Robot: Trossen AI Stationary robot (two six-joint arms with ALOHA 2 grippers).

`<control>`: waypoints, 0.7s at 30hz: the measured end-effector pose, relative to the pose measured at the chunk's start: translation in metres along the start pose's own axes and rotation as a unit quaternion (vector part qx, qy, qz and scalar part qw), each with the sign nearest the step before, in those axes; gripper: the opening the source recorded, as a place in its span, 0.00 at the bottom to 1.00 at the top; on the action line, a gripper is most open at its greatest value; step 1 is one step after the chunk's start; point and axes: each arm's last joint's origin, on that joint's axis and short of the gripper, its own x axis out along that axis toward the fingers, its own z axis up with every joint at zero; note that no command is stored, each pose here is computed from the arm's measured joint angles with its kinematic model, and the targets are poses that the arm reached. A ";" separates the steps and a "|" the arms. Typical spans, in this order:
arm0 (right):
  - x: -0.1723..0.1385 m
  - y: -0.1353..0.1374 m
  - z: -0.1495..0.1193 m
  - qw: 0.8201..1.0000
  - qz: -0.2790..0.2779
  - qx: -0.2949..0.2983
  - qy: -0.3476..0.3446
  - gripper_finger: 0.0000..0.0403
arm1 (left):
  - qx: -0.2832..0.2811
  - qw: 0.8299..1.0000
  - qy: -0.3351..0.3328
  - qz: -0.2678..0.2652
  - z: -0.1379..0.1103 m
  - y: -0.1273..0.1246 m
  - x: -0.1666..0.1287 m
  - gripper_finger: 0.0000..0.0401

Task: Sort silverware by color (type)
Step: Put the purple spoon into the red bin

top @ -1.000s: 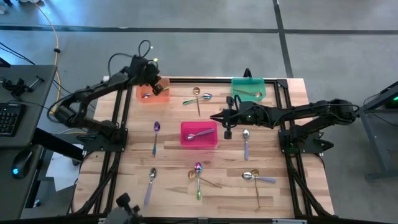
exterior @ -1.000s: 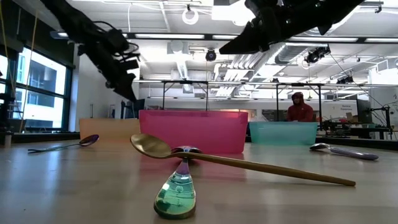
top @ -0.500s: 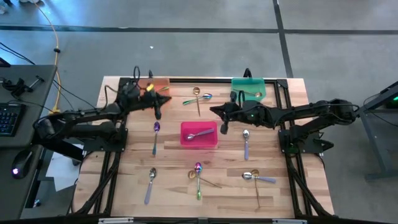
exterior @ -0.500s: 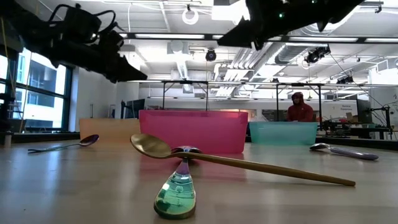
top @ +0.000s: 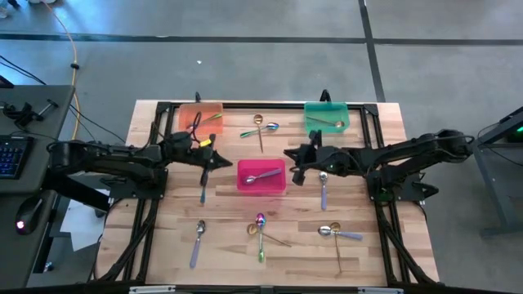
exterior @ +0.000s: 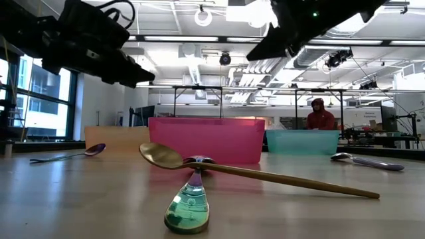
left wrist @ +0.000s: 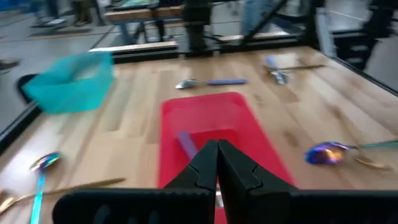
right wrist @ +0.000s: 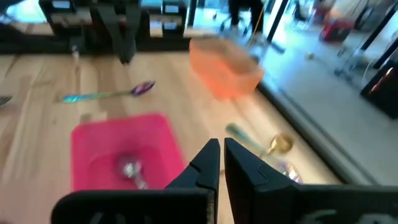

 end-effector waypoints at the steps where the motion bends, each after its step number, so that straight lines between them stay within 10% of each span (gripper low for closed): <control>1: -0.001 0.002 -0.003 1.000 0.003 0.006 0.011 0.02 | 0.002 1.000 -0.001 -0.007 0.000 -0.002 0.002 0.00; 21: -0.012 0.010 -0.029 0.988 -0.045 0.080 0.123 0.27 | -0.003 0.999 0.040 0.034 -0.010 -0.008 0.012 0.00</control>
